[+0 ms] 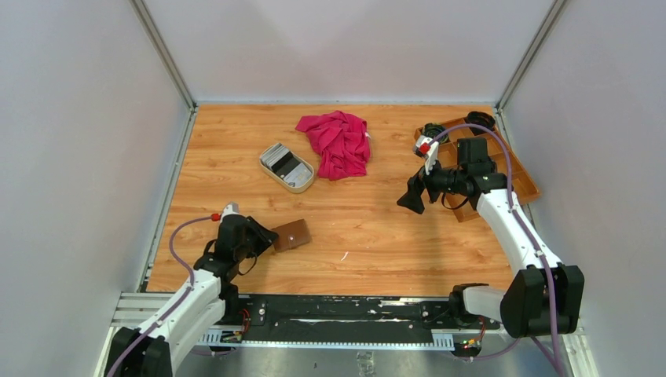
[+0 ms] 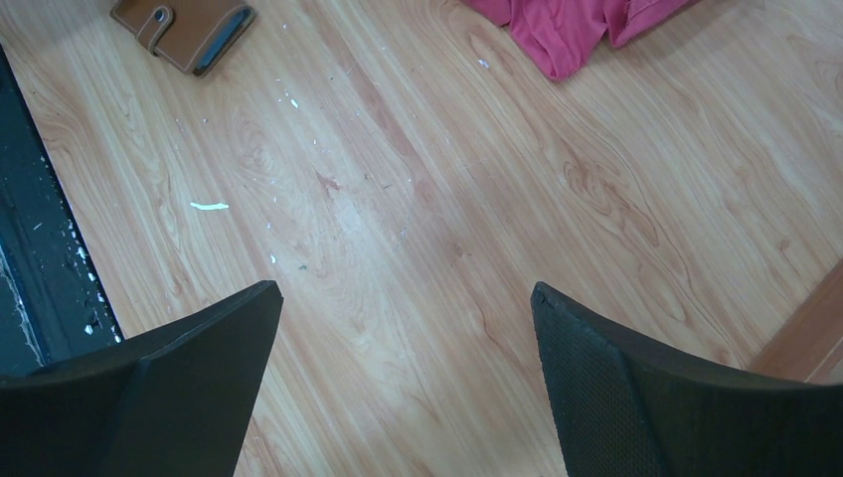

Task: Put the credit cards into the card holder
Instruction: Open the card holder at the center of the board.

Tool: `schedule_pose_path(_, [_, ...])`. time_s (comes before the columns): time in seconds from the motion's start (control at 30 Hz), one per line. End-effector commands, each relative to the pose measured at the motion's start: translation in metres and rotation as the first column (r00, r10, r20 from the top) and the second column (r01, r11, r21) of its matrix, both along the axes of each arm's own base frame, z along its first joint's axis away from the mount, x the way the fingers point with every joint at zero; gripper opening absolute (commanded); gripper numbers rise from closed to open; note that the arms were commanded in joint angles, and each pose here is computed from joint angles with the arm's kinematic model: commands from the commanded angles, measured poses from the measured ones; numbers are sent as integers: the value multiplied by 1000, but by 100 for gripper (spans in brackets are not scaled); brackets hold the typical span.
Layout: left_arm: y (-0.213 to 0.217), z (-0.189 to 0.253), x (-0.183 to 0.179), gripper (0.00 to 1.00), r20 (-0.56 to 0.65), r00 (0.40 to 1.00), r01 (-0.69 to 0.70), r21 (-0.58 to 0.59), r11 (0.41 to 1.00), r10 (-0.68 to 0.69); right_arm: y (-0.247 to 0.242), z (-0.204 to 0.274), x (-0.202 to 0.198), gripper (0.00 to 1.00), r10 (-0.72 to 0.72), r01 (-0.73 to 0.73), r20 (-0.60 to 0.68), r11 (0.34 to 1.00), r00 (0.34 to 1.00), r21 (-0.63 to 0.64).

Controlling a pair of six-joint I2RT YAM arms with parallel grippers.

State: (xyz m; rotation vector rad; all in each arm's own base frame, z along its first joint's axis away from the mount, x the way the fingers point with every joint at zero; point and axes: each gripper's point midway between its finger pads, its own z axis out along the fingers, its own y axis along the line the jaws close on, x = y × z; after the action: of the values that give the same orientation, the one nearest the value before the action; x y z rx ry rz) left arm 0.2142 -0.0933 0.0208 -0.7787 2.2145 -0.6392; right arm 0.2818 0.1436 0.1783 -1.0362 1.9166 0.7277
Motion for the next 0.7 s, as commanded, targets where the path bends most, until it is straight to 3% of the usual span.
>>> schedule_pose_path(0.0, [-20,-18,-21,32,-70,990,120,-20,993,-121,5,-5,-11,100,39,-39,-13,999,999,1])
schedule_pose_path(0.4, [-46,-8,-27,33,-33,975,217,-84,973,-220,7,-10,-13,100,53,-53,-35,999,998,9])
schedule_pose_path(0.67, [-67,7,-32,37,10,962,271,-126,954,-272,36,-23,-31,100,164,-158,-128,986,978,55])
